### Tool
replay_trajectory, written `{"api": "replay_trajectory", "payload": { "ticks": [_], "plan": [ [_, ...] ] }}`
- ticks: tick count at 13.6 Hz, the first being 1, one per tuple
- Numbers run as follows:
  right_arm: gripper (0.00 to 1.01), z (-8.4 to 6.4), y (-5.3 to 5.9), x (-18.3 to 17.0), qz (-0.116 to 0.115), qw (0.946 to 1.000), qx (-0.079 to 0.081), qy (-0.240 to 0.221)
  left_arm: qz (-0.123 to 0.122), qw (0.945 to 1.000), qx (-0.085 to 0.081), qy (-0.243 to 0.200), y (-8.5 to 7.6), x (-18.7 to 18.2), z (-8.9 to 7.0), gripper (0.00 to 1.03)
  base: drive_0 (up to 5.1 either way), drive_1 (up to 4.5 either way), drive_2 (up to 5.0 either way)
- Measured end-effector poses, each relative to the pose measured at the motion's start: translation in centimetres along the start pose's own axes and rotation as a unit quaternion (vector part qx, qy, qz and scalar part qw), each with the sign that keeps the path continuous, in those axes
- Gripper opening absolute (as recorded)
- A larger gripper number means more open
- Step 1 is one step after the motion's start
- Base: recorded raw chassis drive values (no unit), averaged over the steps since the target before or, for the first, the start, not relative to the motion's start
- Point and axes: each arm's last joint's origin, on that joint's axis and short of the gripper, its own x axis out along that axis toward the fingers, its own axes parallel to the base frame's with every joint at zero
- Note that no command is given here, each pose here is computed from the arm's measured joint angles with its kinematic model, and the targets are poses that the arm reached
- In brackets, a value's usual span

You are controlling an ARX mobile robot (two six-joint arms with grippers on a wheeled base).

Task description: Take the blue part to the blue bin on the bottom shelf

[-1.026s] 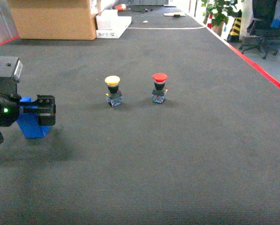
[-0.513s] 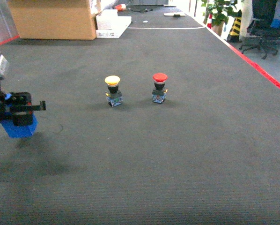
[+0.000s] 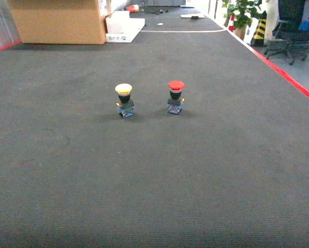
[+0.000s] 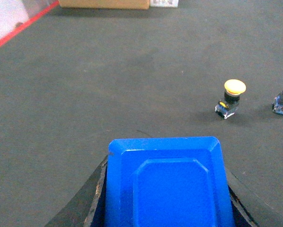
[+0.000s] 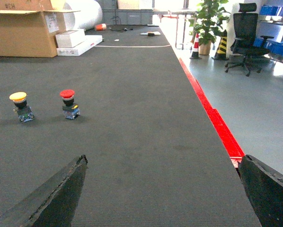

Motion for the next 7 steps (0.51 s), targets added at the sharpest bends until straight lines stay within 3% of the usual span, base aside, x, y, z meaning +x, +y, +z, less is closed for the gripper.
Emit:
{"api": "replay_trajectory", "payload": {
  "ticks": [2,3,5,6,7],
  "plan": [
    [0.98,0.0,0.0,0.0,0.000,1.0000,0.000,0.000,0.001,0.9999,0.001,-0.015,-0.3,-2.0,0.4,0.44,0.0,0.00,0.0],
    [0.98,0.0,0.0,0.0,0.000,1.0000,0.000,0.000,0.001,0.9986,0.000,-0.052,-0.7,-5.6,1.2,0.44,0.0,0.00,0.0],
    [0.98,0.0,0.0,0.0,0.000,1.0000,0.000,0.000,-0.018,0.9913,-0.027,-0.127,-0.5,-12.2,2.3,0.44,0.0,0.00,0.0],
    [0.98,0.0,0.0,0.0,0.000,1.0000,0.000,0.000,0.003,0.9890,-0.048,-0.140,0.1,-13.0,2.6,0.44,0.0,0.00,0.0],
    [0.98,0.0,0.0,0.0,0.000,1.0000,0.000,0.000,0.017,0.9909,-0.051,-0.124,0.1,-12.8,2.4,0.44,0.0,0.00,0.0]
  ]
}}
